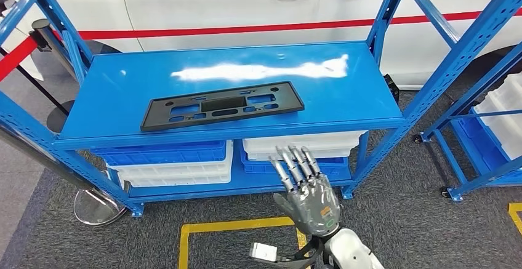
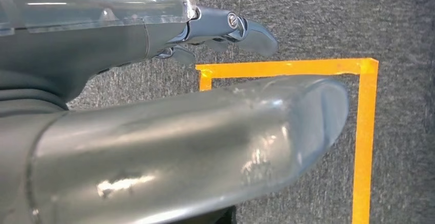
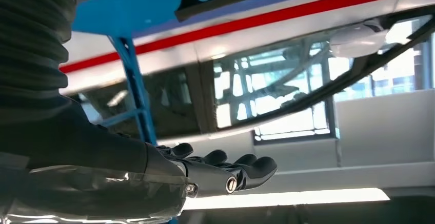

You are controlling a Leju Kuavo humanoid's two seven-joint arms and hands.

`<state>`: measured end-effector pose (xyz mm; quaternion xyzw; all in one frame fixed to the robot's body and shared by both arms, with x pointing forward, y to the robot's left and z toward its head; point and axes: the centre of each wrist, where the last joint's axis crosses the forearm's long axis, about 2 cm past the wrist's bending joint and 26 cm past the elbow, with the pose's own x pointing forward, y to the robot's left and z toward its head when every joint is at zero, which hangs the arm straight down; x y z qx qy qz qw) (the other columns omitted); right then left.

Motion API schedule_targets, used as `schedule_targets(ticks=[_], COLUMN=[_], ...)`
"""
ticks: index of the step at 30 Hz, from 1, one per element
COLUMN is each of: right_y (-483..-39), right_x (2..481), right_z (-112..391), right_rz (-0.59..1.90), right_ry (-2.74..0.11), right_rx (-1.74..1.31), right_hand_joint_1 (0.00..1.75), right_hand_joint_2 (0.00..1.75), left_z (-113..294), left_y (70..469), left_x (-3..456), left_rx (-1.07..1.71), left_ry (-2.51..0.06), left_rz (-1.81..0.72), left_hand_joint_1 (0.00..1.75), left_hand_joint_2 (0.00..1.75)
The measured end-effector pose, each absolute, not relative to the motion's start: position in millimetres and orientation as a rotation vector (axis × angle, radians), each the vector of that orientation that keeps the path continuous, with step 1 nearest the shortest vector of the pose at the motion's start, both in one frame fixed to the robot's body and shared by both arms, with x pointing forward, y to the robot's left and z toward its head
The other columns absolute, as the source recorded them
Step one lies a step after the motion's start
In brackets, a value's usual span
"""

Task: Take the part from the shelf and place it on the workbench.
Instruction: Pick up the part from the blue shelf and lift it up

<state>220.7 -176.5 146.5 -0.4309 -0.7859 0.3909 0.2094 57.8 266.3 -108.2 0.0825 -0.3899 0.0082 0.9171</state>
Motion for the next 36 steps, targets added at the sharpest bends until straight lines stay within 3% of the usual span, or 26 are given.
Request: schedule_targets(ticks=[7, 19, 36], right_y=[-147, -90, -67], right_x=[235, 247, 266], right_z=[121, 100, 108], right_rz=[1.137, 1.291, 1.287], right_ry=[-2.145, -2.141, -2.128], right_rx=[-1.233, -1.012, -0.940], right_hand_joint_1=[0.00, 0.00, 0.00], right_hand_joint_2=[1.75, 1.75, 1.75], left_z=[-106, -104, -102], left_y=[266, 270, 269], left_x=[72, 86, 95], left_rx=[0.149, 0.070, 0.025], left_ry=[-0.820, -0.804, -0.810], left_rz=[-0.015, -0.046, -0.080], left_hand_joint_1=[0.00, 0.00, 0.00], left_hand_joint_2=[0.00, 0.00, 0.00])
